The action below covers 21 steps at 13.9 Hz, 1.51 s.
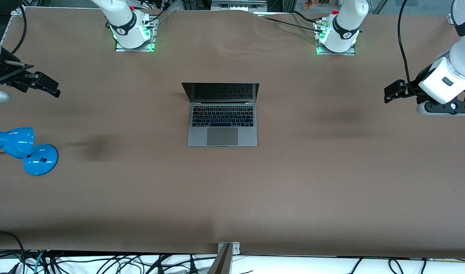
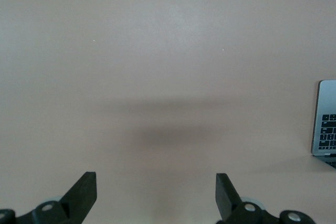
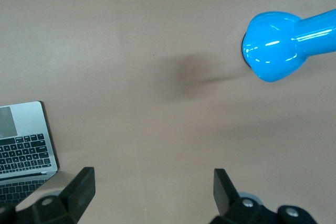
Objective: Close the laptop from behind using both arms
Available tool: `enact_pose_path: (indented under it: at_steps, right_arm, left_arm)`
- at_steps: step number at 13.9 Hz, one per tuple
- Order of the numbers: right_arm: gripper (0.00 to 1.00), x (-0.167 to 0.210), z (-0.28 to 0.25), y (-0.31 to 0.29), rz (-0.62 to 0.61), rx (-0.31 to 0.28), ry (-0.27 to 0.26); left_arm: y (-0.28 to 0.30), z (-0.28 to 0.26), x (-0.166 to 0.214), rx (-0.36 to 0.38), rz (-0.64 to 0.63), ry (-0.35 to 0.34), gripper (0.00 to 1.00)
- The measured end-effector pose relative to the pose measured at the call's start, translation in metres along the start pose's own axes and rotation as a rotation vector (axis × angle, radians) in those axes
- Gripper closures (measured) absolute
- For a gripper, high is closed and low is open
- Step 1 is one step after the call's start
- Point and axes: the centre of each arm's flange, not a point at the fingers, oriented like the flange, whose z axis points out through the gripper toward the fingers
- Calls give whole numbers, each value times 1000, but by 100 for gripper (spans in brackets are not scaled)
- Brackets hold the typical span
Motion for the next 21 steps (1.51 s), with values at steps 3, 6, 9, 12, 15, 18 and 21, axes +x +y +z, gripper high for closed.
enact_pose_path:
  at_steps: [3, 6, 9, 12, 15, 18, 21]
  right_arm:
    - [0, 0, 0, 0, 0, 0, 0]
    - [0, 0, 0, 0, 0, 0, 0]
    - [0, 0, 0, 0, 0, 0, -1]
    - [0, 0, 0, 0, 0, 0, -1]
    - [0, 0, 0, 0, 0, 0, -1]
    - [0, 0, 0, -1, 0, 5, -2]
    - [0, 0, 0, -2, 1, 18, -4]
  left_arm:
    - [1, -5, -5, 1, 3, 10, 0]
    - [1, -7, -6, 1, 3, 13, 0]
    - [1, -7, -6, 1, 4, 13, 0]
    - [1, -6, -6, 1, 32, 8, 0]
    - [0, 2, -3, -3, 69, -8, 0]
    - [3, 6, -3, -41, 66, -21, 0]
    - [7, 7, -4, -53, 66, -28, 0]
